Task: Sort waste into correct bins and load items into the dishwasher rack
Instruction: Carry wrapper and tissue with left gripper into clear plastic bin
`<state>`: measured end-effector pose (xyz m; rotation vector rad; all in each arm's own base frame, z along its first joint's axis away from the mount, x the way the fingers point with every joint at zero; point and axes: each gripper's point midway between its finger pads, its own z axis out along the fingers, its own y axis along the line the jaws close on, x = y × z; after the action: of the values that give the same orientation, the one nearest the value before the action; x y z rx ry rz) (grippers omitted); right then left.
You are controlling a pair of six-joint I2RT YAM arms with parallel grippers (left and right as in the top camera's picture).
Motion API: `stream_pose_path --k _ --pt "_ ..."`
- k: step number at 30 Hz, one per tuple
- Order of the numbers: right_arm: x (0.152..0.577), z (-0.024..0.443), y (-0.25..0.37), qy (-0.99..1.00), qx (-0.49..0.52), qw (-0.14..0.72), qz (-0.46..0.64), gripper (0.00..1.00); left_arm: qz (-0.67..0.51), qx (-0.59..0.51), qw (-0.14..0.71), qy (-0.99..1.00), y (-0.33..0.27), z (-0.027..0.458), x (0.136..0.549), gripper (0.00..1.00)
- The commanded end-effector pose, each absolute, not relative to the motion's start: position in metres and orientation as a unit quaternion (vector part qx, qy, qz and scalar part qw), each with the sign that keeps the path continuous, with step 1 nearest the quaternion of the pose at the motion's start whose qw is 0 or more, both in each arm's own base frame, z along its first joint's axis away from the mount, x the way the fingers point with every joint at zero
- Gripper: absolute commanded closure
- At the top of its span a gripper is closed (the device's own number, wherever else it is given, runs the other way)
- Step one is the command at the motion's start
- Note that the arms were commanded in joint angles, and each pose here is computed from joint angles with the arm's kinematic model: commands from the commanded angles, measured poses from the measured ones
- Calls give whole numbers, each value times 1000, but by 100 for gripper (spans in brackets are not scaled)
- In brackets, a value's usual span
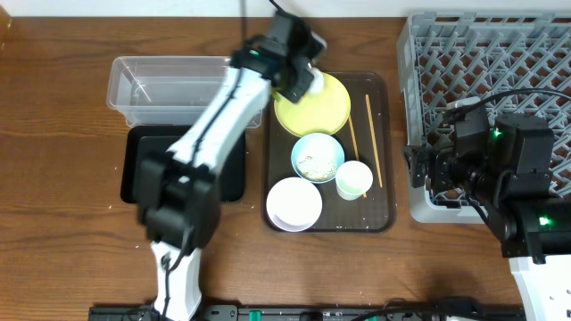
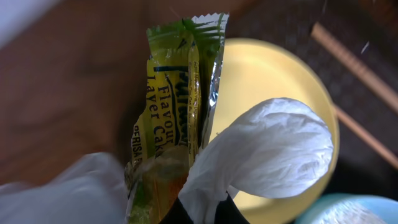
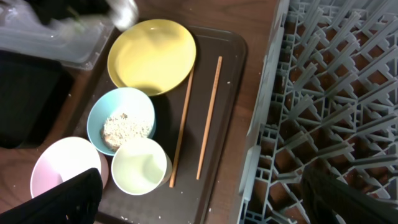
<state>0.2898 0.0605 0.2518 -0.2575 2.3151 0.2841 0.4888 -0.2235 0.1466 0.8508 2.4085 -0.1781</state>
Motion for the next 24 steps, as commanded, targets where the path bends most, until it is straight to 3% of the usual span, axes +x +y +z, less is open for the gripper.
stream_pose_path --k 1,5,10,21,24 --pt "291 260 63 906 -100 395 116 1 -52 322 326 887 -202 195 490 94" --pt "291 261 63 905 -100 397 116 1 -19 373 329 868 -176 212 484 94" --pt "292 262 63 904 -100 400 116 1 27 468 267 842 -130 186 475 94" --pt "293 263 63 903 -101 402 116 1 39 410 211 887 -30 127 492 93" --pt "293 263 63 903 -101 402 116 1 36 402 201 893 -20 116 493 71"
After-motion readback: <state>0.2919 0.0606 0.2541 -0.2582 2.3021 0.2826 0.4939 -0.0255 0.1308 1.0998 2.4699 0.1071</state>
